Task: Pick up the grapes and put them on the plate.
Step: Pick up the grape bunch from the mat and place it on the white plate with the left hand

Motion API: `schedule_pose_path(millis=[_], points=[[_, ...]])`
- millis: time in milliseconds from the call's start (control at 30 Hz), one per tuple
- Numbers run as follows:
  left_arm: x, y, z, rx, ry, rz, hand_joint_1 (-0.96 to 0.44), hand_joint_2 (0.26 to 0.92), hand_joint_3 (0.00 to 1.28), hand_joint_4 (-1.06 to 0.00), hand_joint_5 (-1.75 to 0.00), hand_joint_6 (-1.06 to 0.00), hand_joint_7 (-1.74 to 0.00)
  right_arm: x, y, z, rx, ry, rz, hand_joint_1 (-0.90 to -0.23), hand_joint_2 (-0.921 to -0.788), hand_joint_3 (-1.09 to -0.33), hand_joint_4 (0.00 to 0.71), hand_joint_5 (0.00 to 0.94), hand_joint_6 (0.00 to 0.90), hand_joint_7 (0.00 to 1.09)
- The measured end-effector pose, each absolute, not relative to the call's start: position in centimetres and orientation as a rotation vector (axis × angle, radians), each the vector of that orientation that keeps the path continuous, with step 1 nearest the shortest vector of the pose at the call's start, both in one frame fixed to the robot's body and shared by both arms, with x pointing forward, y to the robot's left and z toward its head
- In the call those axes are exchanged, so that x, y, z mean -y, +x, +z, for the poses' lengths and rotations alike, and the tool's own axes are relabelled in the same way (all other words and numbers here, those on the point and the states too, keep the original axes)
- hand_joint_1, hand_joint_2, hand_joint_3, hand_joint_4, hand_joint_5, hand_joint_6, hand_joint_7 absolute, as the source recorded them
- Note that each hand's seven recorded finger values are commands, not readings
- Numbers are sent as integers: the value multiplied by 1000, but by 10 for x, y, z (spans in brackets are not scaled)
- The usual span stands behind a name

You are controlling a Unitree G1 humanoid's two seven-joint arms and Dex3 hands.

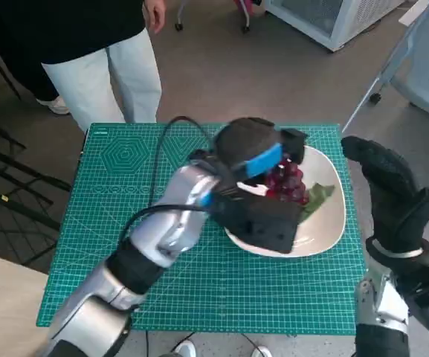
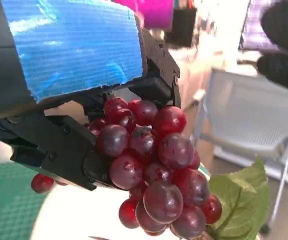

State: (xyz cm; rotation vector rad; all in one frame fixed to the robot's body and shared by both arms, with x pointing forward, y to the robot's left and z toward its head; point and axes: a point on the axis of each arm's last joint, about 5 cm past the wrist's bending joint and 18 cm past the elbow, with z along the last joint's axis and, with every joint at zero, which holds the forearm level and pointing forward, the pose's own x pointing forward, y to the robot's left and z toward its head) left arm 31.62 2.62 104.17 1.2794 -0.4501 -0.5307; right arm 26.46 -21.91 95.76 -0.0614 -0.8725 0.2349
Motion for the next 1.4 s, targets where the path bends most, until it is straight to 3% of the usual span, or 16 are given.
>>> schedule_pose_path(millis=[367,700,767,833,867,933,1033,1233,1400], points=[[-15,323,1037,413,1294,-576,3,918,141,-552,-1479,-643,-988,219,261,959,885,-58,209,-561,-921,-737,172,2,-1,348],[-15,325,1032,403,1265,-591,18,920,158,-570,-1394,-549,-1106,220,259,956,876,-53,187,-562,-921,-739,169,1,-1,345],[-15,326,1030,390,1246,-593,114,920,159,-569,-1358,-495,-921,219,259,956,874,-54,185,-564,-921,-740,169,1,-1,345],[-16,327,1029,374,1222,-596,182,914,153,-531,-1250,-446,-545,219,260,956,872,-57,184,-565,-921,-741,168,1,-1,344],[-16,328,1028,367,1212,-598,141,907,142,-480,-1106,-422,-407,218,260,956,872,-58,185,-566,-921,-741,168,1,-1,343],[-17,328,1026,354,1198,-604,-53,889,96,-316,-634,-337,-190,218,260,956,870,-60,186,-567,-921,-743,169,1,-1,342],[-18,330,1024,340,1183,-611,-295,885,44,-141,-197,-224,-59,217,260,956,870,-60,188,-564,-921,-745,168,1,-1,339],[-19,330,1024,348,1172,-616,-651,913,58,-15,-20,-108,-7,216,260,956,868,-59,193,-560,-921,-749,168,0,-1,333],[-23,331,1025,399,1174,-603,-784,920,149,-2,-2,-95,-2,216,260,955,864,-58,198,-557,-921,-751,166,0,-1,330]])
